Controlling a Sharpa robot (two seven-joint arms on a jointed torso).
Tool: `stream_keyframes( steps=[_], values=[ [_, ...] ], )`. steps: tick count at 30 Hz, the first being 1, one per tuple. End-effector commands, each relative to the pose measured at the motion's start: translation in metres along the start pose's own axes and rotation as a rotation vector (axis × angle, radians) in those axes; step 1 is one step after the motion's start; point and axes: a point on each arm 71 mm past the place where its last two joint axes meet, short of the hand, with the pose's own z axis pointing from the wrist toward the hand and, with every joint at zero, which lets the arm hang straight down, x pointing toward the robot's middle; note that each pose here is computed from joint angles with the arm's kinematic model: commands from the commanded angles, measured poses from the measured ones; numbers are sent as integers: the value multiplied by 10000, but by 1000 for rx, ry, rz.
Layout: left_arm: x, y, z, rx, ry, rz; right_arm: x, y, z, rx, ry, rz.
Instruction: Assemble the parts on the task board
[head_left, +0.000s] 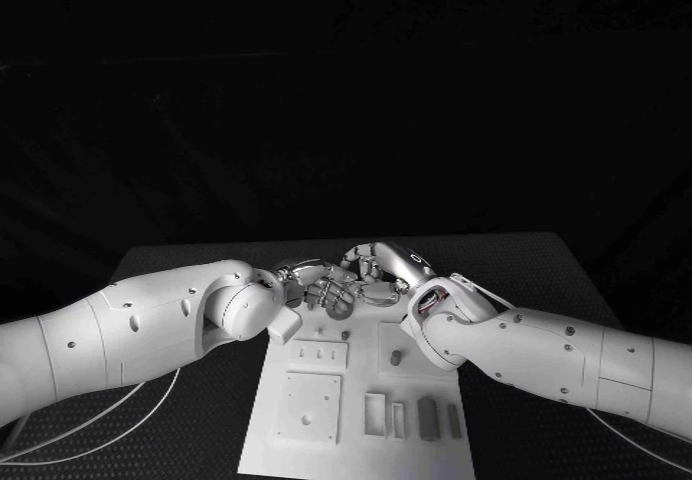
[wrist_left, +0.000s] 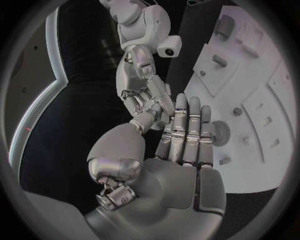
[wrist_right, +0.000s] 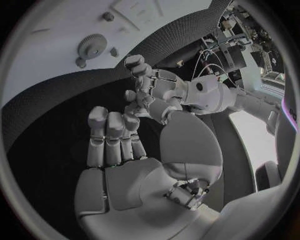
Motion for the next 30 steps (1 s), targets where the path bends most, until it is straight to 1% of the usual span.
stream_keyframes(
  steps=[1, 11, 20, 30],
  values=[
    [28, -12, 1, 3, 26, -3, -11, 11, -12, -21, -18, -6],
    [-5, 1, -4, -9, 3, -5, -14, -1, -22, -19, -13, -3],
    [-24, 15, -7, -24, 0, 2, -23, -20, -32, -14, -13, -4],
    [-23, 11, -7, -17, 2, 5, 0, -22, -28, -6, 14, 5]
  ],
)
